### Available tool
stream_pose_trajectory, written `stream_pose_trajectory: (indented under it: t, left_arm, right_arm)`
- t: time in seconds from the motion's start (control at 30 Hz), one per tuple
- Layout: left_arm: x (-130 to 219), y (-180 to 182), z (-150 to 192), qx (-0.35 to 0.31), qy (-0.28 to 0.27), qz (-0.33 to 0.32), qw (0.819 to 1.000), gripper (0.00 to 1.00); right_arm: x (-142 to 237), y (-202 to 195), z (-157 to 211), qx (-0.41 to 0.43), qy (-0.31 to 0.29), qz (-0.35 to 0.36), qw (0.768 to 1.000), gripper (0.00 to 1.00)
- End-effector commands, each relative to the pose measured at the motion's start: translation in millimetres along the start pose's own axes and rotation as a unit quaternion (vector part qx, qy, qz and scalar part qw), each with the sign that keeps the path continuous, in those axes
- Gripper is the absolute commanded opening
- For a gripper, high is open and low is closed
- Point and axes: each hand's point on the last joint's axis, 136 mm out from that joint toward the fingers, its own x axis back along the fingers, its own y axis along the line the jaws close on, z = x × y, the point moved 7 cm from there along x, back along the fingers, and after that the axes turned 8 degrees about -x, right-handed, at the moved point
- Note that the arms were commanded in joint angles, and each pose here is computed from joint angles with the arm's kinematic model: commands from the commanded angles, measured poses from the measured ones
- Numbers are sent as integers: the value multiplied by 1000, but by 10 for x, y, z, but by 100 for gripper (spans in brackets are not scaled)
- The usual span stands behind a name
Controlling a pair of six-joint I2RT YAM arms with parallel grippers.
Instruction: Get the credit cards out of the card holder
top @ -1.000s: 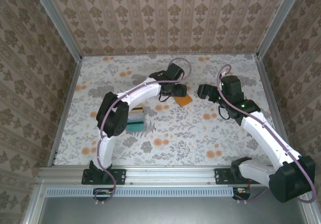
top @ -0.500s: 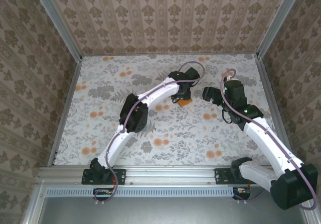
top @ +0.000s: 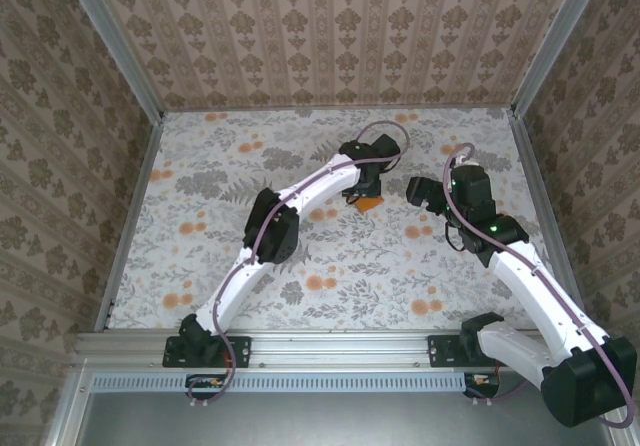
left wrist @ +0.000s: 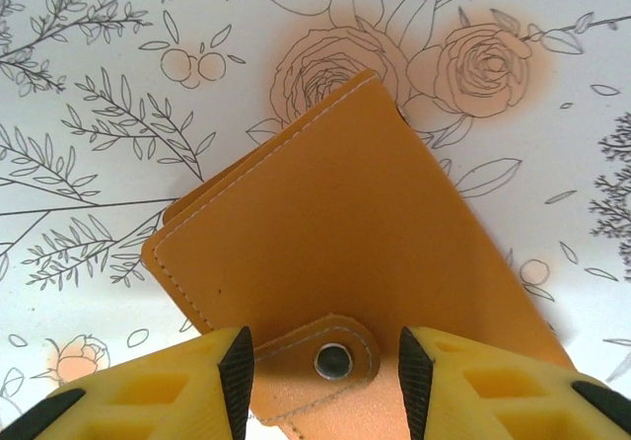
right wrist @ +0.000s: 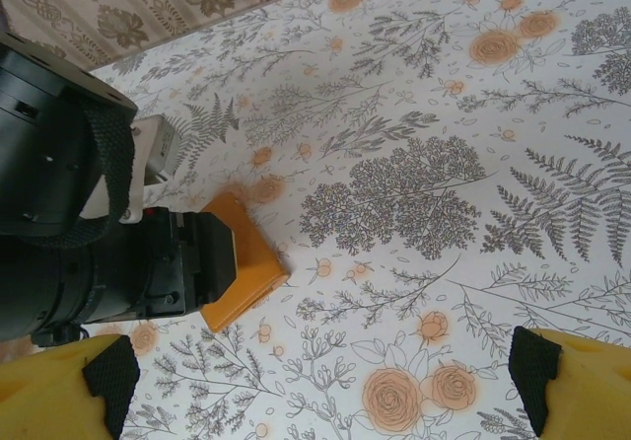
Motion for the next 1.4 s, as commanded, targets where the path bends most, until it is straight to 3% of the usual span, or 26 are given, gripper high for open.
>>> stream_pose_trajectory:
  t: [0.0,0.07,0.53,0.7,0.87,1.37]
  left_arm:
    - [-157,22,104,0,23,-27,999,46]
    - [-195,39,127,-3,29,-35,999,45]
    - [-16,132,66,-49,8,-67,996,0]
    - [235,125,51,-72,-19,-44,996,0]
    - [527,123,150,-86,-68,27,994,0]
    - [1066,473,610,-121,-89,114,982,0]
  right_arm:
    - [30,-46,20,-1,-1,8,1000,100]
    - [28,-46,22,-1,-1,7,1000,100]
    - [-11,-41,62,-13,8,-1,1000,100]
    - [-50,2,70,-17,18,-15,1000,100]
    - [-138,77,93,-30,42,-33,998,99]
    - [-555,560,300,21,141,-53,988,99]
